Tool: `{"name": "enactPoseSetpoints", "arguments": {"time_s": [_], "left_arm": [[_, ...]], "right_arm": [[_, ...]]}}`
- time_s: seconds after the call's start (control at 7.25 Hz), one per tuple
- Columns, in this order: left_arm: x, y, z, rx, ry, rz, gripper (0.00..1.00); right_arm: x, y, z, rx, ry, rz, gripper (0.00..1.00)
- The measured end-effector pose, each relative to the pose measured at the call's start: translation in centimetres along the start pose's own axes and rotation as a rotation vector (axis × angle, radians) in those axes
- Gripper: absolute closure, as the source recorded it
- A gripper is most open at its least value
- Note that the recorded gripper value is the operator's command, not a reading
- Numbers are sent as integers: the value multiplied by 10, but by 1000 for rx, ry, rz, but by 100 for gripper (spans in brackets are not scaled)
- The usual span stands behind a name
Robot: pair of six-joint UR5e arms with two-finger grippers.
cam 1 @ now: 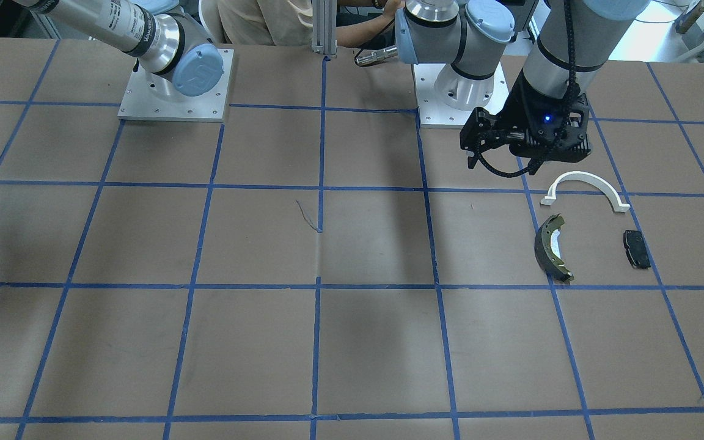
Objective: Place bearing gear from tray to pile
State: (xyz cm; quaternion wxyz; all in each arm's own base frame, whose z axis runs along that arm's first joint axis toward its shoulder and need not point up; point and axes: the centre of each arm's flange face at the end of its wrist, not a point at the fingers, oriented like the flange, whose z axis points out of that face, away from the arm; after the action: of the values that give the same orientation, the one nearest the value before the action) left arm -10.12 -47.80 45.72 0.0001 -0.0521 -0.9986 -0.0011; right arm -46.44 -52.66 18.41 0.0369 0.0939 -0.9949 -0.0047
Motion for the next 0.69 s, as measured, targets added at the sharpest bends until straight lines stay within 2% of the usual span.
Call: {"name": "enactPoseSetpoints", "arguments": {"time_s": [0.28,0.41,0.69], "left_arm": [[0,0,0,2,1,-1,0],[0,0,0,2,2,-1,0],[0,0,0,2,1,-1,0]], "right_arm": [[0,-1,1,7,-4,-2,48],[-1,-1,2,10,-7,-9,54],[-1,-2,4,20,-14,-27,80]]}}
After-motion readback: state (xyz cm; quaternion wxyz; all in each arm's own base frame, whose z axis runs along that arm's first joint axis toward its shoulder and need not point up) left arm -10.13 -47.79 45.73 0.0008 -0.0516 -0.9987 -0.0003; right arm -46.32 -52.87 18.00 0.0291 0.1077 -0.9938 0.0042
